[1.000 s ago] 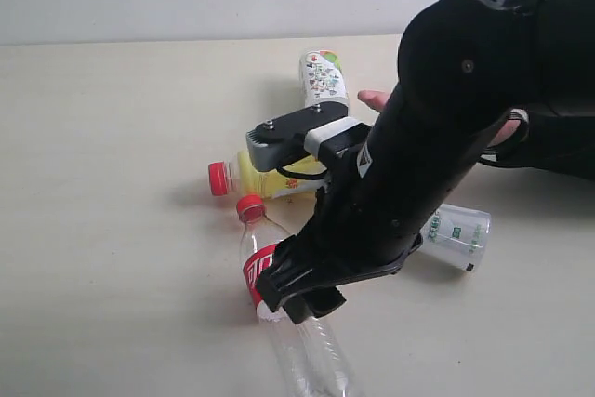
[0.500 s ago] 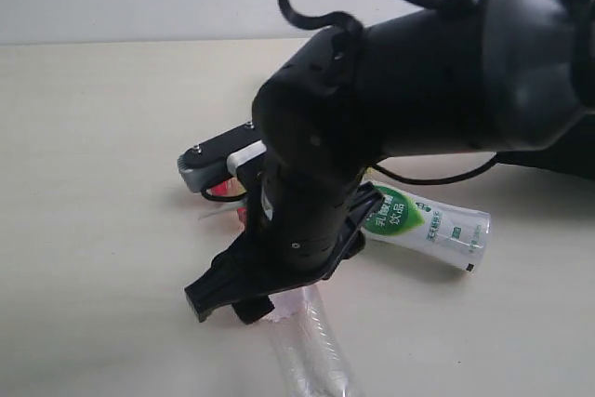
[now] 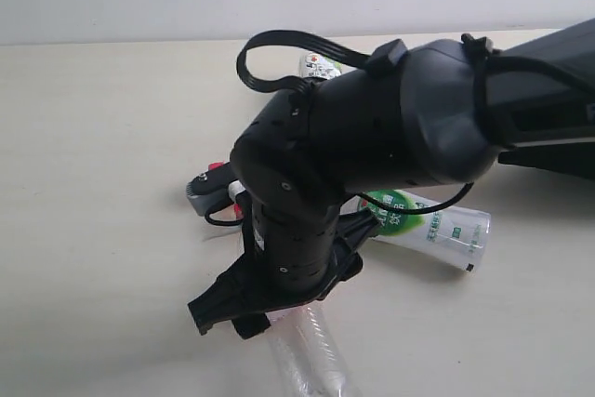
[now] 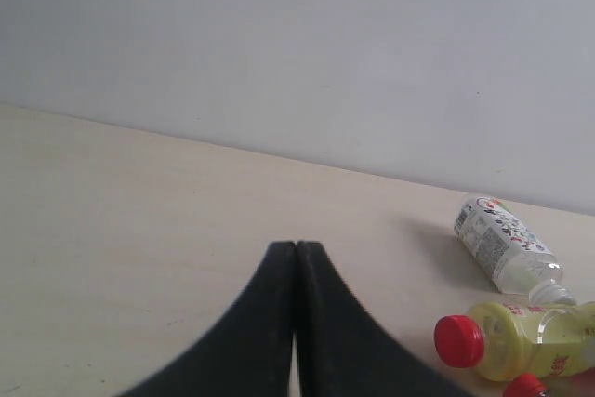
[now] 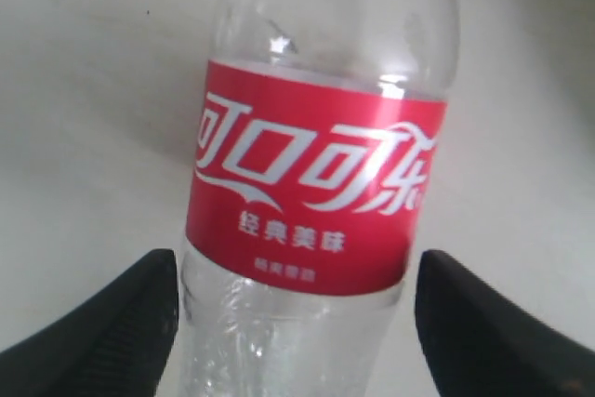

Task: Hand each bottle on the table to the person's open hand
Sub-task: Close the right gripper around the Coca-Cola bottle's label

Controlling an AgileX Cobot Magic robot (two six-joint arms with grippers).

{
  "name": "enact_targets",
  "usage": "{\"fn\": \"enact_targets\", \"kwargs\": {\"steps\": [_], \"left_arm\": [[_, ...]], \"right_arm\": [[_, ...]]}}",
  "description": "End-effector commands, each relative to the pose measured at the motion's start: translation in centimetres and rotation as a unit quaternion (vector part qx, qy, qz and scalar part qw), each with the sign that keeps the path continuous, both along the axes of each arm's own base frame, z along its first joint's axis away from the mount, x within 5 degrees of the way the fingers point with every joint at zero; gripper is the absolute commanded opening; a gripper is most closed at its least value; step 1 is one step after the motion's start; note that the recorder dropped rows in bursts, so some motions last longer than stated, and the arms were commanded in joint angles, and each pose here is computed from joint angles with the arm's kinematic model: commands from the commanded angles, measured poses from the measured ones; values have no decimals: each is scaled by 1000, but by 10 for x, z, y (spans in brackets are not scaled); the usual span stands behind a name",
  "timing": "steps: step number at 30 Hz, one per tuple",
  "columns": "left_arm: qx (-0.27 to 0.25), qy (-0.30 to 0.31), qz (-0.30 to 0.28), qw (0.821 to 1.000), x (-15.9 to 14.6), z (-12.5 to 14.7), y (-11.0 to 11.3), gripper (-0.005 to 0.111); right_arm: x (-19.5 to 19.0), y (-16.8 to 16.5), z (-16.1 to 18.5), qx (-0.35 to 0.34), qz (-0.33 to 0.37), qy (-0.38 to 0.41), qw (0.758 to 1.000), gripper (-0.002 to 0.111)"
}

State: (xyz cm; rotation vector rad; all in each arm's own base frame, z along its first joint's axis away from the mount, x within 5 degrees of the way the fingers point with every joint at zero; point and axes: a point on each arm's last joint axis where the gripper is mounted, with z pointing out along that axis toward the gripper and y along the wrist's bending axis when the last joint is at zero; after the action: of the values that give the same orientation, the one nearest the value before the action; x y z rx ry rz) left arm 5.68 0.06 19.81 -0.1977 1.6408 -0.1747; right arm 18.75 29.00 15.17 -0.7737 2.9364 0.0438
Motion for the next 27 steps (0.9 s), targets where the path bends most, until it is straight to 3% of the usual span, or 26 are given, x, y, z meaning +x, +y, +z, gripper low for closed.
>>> {"fn": "enact_targets", "kwargs": {"steps": [1, 15, 27], "left_arm": [[3, -8, 1, 1000, 0, 1, 0, 2], [3, -8, 1, 1000, 0, 1, 0, 2], [3, -8, 1, 1000, 0, 1, 0, 2]], "right_arm": [[3, 4, -5, 6, 1, -10, 1000, 68], [4, 6, -8, 8, -4, -10, 1000, 68], [4, 5, -9, 7, -10, -10, 1000, 79]]}}
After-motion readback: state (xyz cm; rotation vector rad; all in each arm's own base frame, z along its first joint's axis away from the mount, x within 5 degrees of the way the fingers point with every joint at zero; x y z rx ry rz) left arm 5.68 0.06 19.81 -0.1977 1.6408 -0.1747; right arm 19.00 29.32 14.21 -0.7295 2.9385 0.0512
